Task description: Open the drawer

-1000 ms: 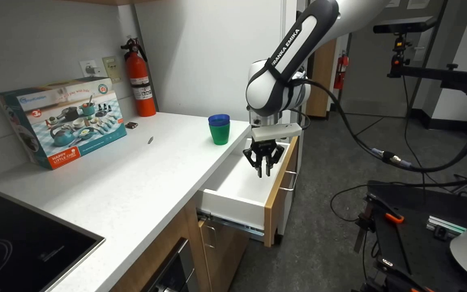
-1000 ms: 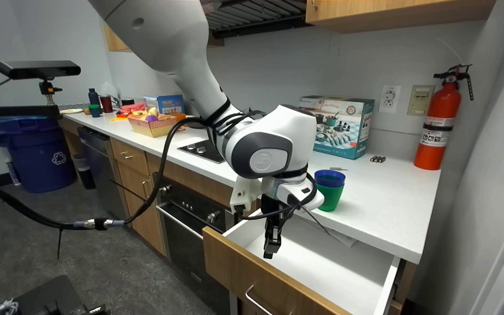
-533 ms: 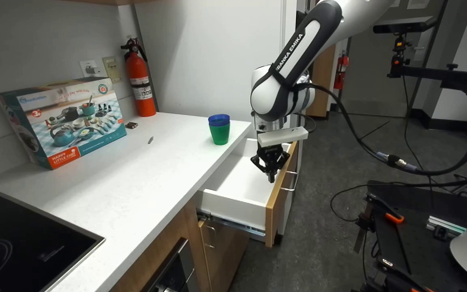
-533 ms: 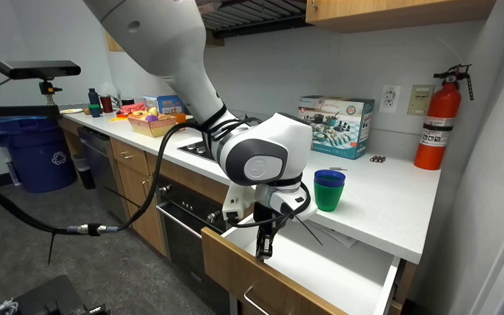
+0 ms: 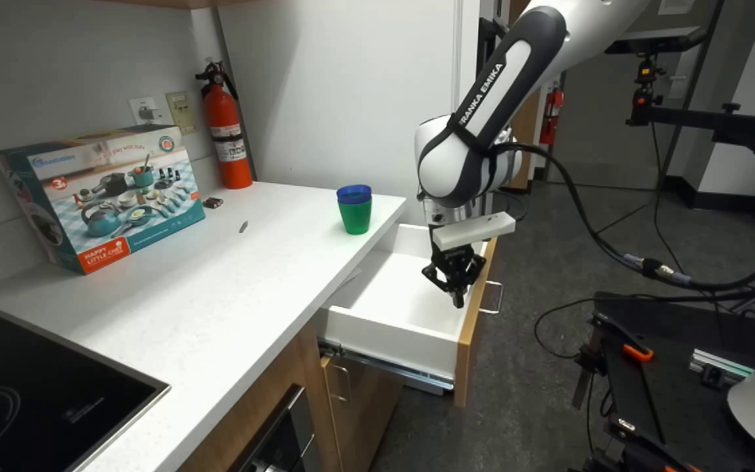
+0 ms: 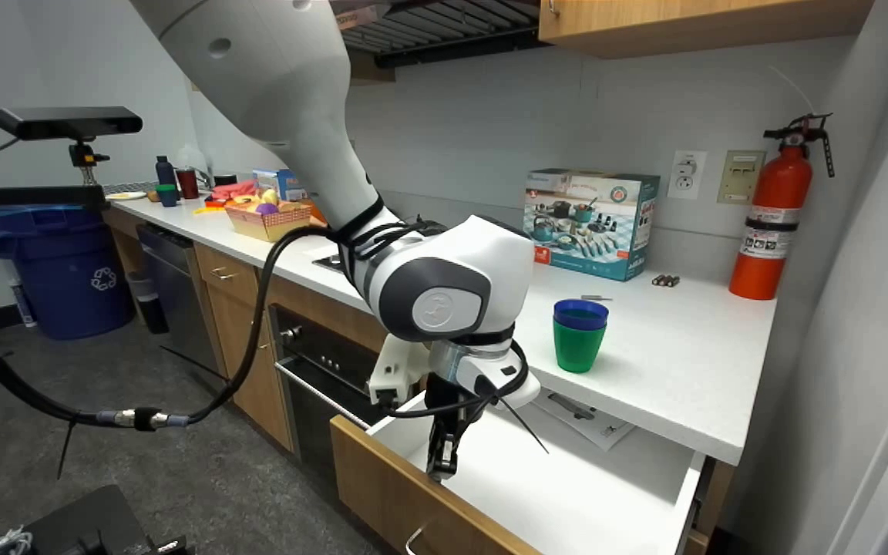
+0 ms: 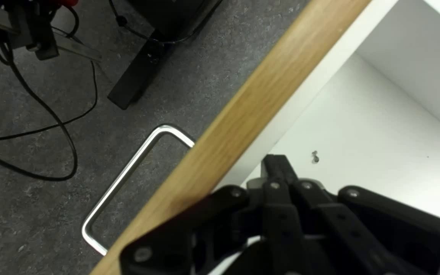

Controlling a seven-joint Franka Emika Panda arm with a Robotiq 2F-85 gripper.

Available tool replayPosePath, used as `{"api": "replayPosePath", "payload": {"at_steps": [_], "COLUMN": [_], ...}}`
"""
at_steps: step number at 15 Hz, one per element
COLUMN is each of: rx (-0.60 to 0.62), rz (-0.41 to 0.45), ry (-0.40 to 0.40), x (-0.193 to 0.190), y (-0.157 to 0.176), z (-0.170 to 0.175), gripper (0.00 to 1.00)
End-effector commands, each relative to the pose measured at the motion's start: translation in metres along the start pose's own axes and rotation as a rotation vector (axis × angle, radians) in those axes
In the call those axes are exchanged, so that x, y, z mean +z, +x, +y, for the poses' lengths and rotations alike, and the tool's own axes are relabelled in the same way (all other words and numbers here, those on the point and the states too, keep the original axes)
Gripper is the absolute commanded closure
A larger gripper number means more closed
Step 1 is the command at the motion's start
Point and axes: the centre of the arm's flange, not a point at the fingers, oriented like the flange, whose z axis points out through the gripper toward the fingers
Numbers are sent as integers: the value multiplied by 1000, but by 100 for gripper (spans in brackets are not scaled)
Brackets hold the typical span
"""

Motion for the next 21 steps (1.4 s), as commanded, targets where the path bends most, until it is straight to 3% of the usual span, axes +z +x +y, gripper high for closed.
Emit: {"api": "replayPosePath", "payload": {"at_steps": [1, 21], "rx": [-13, -78], "rz": [-14, -13], "ry": [-27, -49], "x": [-3, -5], "y": [-15, -51], "z": [8, 16], "gripper": [100, 100]}}
